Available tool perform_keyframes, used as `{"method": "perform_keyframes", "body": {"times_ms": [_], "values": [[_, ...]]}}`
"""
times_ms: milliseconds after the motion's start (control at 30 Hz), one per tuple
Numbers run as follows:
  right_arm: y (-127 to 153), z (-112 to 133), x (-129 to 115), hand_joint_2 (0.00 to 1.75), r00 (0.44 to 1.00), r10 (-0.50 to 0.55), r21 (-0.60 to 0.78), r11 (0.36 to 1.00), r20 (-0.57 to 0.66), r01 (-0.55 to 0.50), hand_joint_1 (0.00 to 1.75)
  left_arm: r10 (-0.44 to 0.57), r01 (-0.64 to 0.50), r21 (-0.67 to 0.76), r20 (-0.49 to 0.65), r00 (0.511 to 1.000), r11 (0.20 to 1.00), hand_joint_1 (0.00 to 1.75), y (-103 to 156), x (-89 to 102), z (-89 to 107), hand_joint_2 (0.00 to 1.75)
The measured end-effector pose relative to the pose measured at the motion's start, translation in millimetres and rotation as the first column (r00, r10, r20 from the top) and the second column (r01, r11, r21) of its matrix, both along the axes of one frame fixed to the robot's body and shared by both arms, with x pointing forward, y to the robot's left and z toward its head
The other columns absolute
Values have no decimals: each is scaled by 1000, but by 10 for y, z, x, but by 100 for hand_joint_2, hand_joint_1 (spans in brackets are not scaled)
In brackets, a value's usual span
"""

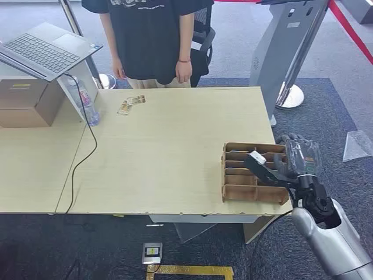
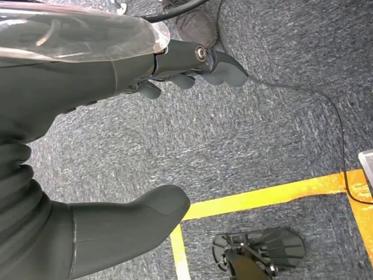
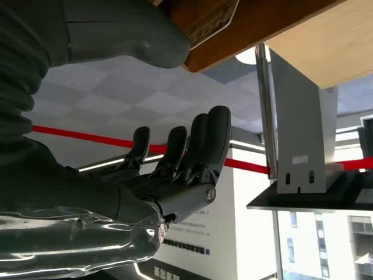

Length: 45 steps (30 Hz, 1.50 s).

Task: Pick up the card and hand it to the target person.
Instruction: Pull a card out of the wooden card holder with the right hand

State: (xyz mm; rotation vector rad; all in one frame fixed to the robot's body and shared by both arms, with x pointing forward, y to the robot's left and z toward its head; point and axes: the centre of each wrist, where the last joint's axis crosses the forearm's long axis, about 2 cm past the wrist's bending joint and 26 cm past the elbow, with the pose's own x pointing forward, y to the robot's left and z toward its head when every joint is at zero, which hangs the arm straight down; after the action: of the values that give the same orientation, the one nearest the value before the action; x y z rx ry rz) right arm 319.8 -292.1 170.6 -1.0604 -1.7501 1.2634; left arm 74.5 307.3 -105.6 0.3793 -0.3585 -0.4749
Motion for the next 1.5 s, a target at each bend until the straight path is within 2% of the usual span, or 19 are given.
{"method": "perform_keyframes", "body": {"times_ms": [500,1100,1500], "values": [[36,-61,81,175,1000,-3,-13,1000,-23,3,87,-4,4,0,0,1000,1000,0,-2,-1,0,175],[29,-124,144,175,999,-4,-22,1000,-51,3,112,-4,4,0,0,1000,1000,0,-2,-1,0,175],[7,-141,191,175,998,-9,-32,999,-62,7,118,-3,3,0,-1,1000,1000,0,-2,-1,0,175]]}}
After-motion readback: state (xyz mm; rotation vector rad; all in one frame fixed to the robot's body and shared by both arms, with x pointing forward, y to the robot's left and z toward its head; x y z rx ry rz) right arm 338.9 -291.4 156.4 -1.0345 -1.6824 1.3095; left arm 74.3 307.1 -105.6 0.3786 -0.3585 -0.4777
